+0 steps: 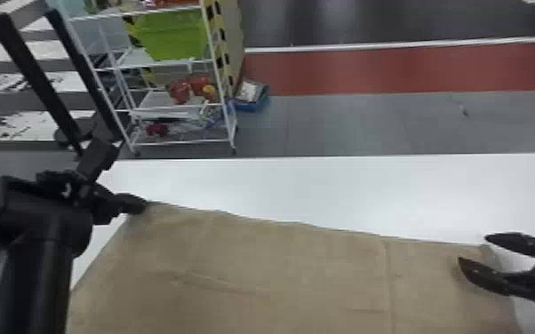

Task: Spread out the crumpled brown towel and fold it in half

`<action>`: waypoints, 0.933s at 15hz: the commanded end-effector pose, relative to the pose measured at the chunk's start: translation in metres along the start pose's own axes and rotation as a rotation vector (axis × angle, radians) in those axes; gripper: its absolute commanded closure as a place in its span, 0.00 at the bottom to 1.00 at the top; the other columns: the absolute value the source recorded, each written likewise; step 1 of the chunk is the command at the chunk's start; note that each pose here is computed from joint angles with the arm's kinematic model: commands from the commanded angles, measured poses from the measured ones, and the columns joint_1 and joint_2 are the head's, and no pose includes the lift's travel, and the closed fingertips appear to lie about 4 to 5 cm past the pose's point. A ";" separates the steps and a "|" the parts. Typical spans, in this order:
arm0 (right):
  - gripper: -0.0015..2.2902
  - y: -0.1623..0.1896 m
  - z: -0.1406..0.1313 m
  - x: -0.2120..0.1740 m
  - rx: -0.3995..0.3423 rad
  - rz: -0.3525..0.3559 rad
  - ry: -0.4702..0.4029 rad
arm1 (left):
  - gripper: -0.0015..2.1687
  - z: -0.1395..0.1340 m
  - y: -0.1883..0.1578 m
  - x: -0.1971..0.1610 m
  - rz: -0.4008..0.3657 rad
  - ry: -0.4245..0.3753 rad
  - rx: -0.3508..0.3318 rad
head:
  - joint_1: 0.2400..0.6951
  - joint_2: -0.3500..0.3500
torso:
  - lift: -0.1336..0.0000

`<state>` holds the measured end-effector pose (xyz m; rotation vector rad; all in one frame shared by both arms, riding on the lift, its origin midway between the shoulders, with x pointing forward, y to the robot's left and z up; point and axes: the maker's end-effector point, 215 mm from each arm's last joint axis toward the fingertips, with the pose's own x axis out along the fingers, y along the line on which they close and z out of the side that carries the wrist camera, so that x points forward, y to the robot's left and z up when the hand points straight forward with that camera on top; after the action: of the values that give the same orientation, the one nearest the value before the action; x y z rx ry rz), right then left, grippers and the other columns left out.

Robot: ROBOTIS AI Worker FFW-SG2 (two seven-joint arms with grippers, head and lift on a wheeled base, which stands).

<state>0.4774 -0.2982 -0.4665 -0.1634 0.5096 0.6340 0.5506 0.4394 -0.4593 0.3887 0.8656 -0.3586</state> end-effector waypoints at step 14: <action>0.23 -0.006 -0.009 0.002 0.042 0.017 0.002 | 0.87 0.000 0.005 -0.003 0.005 -0.009 0.012 | 1.00 0.72 | 0.09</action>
<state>0.4756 -0.3033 -0.4750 -0.1221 0.5253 0.6414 0.5516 0.4431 -0.4559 0.3999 0.8563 -0.3611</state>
